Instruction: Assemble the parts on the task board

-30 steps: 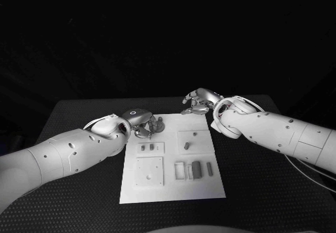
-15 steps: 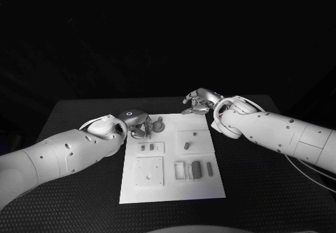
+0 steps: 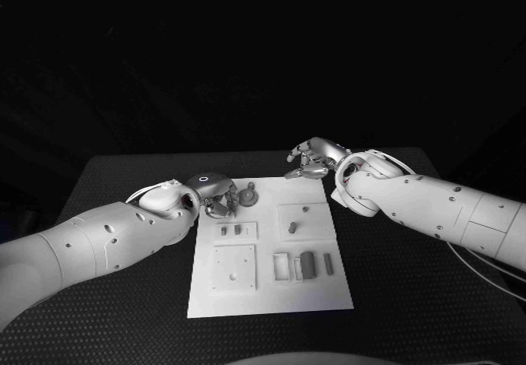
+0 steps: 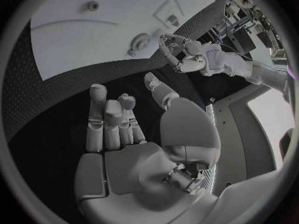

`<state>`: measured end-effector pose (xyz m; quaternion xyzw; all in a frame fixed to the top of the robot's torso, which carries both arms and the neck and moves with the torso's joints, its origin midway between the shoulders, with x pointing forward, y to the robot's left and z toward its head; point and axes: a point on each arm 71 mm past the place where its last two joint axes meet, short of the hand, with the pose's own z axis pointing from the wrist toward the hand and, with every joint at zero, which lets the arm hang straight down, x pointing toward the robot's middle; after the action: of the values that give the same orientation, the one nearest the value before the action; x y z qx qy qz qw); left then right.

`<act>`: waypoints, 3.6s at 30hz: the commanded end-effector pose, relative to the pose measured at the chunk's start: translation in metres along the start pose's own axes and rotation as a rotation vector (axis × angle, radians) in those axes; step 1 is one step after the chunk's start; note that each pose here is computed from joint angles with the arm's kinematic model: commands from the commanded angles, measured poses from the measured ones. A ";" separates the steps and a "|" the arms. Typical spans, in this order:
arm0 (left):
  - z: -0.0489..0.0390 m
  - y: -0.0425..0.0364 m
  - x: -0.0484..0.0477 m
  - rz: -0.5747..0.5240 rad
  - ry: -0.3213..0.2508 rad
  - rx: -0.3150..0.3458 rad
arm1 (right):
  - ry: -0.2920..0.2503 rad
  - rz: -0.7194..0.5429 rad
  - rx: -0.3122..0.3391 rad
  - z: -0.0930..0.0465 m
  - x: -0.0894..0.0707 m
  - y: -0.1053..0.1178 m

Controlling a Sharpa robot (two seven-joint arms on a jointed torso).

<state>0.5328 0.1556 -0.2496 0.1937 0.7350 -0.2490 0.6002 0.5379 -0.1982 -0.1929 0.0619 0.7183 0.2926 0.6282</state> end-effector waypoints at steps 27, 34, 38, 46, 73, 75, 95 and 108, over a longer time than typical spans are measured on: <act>-0.0030 -0.0014 0.0062 0.019 0.060 0.000 | 0.004 -0.001 -0.005 0.000 0.001 0.000; -0.0024 -0.0026 0.0083 0.020 0.067 0.002 | 0.004 -0.001 -0.005 0.000 0.001 0.000; -0.0024 -0.0034 0.0099 0.021 0.073 0.003 | 0.004 -0.001 -0.005 0.000 0.001 0.000; -0.0033 -0.0048 0.0123 0.031 0.092 0.007 | 0.004 -0.001 -0.004 0.000 0.000 0.000; -0.0020 -0.0105 0.0121 0.031 0.065 0.026 | 0.004 -0.001 -0.002 0.000 0.001 -0.001; -0.0015 -0.0111 0.0116 0.031 0.058 0.028 | 0.004 -0.001 -0.002 0.000 0.001 -0.001; 0.0005 -0.0092 0.0198 0.060 0.127 0.006 | 0.007 -0.001 -0.001 -0.001 0.001 -0.001; 0.0010 -0.0100 0.0218 0.062 0.129 0.013 | 0.008 0.001 -0.001 -0.001 0.002 -0.001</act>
<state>0.5274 0.1469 -0.2617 0.2250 0.7541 -0.2241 0.5749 0.5375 -0.1997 -0.1946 0.0633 0.7196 0.2914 0.6271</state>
